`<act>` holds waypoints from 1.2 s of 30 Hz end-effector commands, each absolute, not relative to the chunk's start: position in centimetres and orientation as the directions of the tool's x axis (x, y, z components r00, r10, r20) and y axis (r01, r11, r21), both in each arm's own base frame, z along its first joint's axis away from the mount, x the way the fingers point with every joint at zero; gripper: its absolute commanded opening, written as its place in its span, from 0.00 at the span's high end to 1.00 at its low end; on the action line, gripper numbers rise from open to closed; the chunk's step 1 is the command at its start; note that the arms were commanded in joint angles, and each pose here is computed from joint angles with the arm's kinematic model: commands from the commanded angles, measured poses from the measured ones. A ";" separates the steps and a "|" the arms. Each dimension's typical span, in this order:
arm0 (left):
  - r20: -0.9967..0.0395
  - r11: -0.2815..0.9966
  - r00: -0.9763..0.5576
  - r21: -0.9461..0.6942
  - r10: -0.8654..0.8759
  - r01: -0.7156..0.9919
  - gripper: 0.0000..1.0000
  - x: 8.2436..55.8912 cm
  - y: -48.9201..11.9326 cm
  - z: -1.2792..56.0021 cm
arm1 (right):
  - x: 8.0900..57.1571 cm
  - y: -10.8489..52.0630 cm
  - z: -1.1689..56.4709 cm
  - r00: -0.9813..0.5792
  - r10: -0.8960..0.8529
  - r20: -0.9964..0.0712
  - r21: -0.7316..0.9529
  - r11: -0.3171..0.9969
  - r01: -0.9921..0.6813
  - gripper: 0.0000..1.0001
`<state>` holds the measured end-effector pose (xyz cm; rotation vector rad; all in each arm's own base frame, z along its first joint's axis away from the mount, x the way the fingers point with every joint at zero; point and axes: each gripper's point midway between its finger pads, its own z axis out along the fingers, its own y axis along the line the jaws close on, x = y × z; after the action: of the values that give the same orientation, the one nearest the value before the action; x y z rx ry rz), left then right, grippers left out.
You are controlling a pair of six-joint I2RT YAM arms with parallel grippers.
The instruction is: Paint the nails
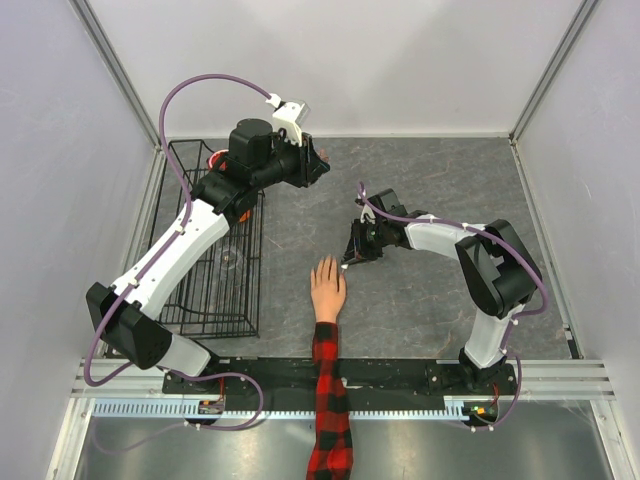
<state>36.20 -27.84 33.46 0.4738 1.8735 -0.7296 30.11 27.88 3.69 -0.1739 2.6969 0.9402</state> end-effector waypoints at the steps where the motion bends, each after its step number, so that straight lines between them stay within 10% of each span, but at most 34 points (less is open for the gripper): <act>1: -0.931 0.714 -0.364 -0.278 -0.035 0.642 0.98 36.0 -28.3 35.6 | 31.6 29.3 5.8 -0.933 -0.010 -0.359 0.622 0.743 -0.247 1.00; 36: -0.931 0.714 -0.362 -0.280 -0.040 0.641 0.98 35.6 -28.0 35.7 | 30.2 28.0 5.7 -0.942 -0.011 -0.335 0.597 0.771 -0.221 1.00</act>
<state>36.20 -27.84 33.46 0.4738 1.8735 -0.7296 30.38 28.01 5.22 -0.1753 2.6624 0.9506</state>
